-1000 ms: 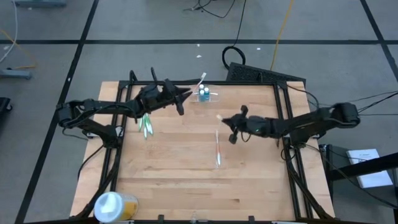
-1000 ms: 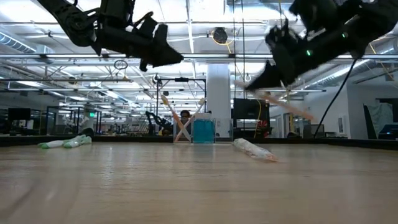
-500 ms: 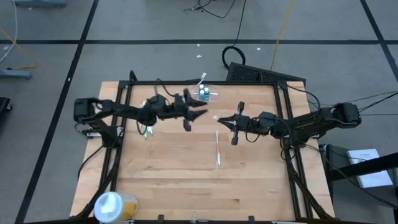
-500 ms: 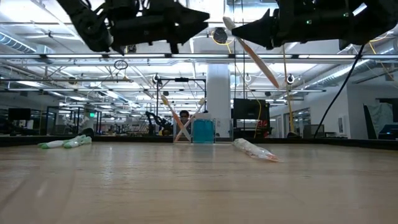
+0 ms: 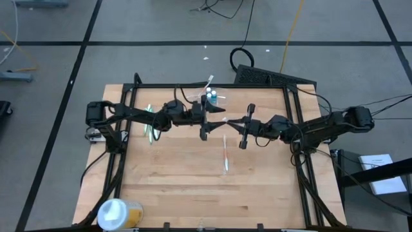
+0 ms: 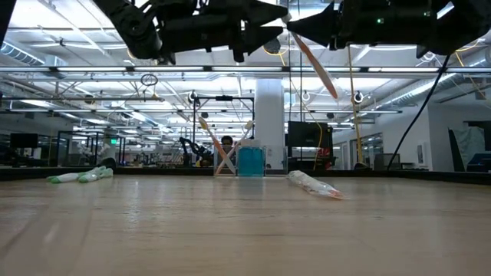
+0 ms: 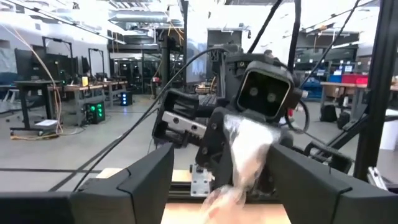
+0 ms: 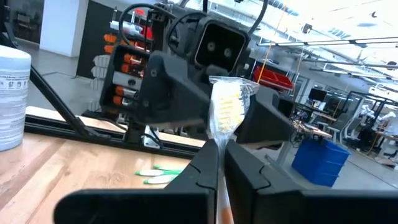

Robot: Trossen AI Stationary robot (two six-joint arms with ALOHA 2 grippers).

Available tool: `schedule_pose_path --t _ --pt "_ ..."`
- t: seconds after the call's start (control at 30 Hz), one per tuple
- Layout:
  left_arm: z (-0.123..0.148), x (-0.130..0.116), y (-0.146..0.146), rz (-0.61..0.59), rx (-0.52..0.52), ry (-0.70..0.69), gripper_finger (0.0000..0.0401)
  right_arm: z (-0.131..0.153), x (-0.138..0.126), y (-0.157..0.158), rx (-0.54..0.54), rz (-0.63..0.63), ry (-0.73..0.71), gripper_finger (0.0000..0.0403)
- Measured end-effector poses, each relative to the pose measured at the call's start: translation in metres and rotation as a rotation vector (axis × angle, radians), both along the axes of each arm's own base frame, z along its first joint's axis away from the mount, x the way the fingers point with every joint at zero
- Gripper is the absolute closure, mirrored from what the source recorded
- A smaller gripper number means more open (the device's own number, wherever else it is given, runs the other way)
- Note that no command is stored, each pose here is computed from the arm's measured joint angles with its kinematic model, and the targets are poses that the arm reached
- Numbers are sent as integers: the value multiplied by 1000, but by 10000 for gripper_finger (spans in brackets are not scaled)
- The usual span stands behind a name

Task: Pick & Place toothbrushing station
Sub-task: Put the orange toothbrush into the transparent organizer

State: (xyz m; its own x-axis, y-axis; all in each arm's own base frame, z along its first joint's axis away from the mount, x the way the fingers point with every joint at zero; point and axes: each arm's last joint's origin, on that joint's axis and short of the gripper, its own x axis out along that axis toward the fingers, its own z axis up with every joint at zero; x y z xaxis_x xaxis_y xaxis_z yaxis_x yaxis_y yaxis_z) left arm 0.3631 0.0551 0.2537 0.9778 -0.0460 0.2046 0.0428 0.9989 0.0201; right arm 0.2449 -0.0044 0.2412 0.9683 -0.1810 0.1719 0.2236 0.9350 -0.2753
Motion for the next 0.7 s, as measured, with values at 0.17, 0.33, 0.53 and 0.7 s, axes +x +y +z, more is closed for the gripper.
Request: schedule_pose_path --t 0.17,0.33,0.53,0.7 --pt "0 0 -1 -14 -29 1 150 0 0 -1 -2 -10 4 399" --pt "-1 2 -6 -39 -37 7 168 -1 0 -3 0 -83 8 399" --pt "0 3 -9 -15 -44 3 182 0 0 -3 1 -81 6 399" --pt "7 11 -7 -14 -58 -22 185 0 0 -3 1 -79 6 399"
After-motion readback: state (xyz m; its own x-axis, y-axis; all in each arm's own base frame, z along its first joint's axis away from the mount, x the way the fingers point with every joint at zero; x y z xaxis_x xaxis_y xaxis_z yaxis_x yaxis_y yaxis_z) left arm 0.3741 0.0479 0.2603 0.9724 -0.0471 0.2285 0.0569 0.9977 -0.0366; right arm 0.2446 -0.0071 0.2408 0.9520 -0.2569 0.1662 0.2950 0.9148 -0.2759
